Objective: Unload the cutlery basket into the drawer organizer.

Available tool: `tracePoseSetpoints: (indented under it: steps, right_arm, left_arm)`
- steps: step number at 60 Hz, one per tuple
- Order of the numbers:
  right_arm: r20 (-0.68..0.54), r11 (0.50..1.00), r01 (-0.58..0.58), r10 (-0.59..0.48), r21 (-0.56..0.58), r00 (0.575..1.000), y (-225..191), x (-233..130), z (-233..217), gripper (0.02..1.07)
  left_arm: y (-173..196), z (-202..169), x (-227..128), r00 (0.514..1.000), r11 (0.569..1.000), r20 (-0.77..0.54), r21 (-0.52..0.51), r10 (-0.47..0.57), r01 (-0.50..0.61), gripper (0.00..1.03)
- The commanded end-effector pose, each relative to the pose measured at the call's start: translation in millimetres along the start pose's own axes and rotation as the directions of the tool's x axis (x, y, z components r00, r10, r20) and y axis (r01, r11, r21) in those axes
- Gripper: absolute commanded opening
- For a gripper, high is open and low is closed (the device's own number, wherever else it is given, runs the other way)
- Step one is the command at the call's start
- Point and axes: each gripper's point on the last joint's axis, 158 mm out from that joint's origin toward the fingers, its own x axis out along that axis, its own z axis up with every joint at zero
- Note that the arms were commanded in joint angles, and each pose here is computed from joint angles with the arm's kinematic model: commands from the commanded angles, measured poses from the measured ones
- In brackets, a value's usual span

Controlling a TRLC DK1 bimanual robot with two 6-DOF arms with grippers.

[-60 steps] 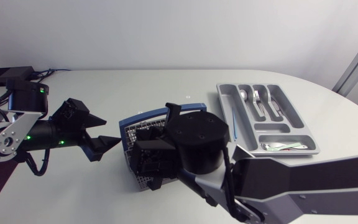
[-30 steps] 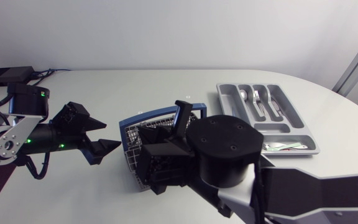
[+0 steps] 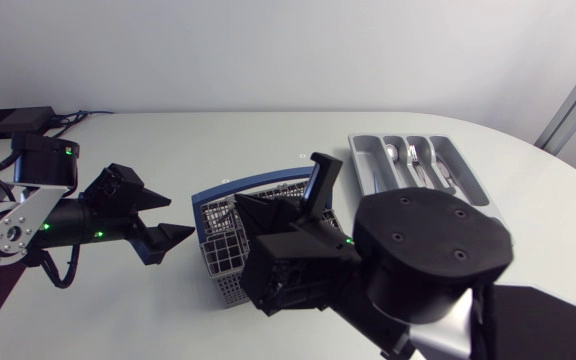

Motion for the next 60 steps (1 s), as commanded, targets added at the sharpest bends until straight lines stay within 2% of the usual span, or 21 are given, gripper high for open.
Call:
tracePoseSetpoints:
  steps: [1,28,31,60]
  right_arm:
    - [0.005,0.999,0.02,-0.02,-0.032,1.0,-5.0,-11.5,-0.9,0.08]
    - [-0.04,0.983,-0.155,0.151,-0.096,0.988,-32.2,-80.5,-20.2,0.08]
    - [0.001,0.977,-0.179,0.18,-0.12,0.984,-34.5,-92.9,-17.4,0.08]
    - [-0.179,0.935,-0.331,0.306,-0.132,0.935,-51.7,-107.1,-93.9,0.08]
  left_arm:
    - [0.3,-2.1,-3.7,1.0,1.0,0.003,-0.02,0.01,-0.01,0.98]
    - [3.2,2.6,-7.3,1.0,1.0,0.011,-0.016,0.022,-0.022,0.98]
    - [3.4,2.9,-7.3,1.0,1.0,0.012,-0.014,0.022,-0.022,0.98]
    - [9.3,-0.5,-9.3,0.999,0.999,0.005,-0.014,0.041,-0.041,0.98]
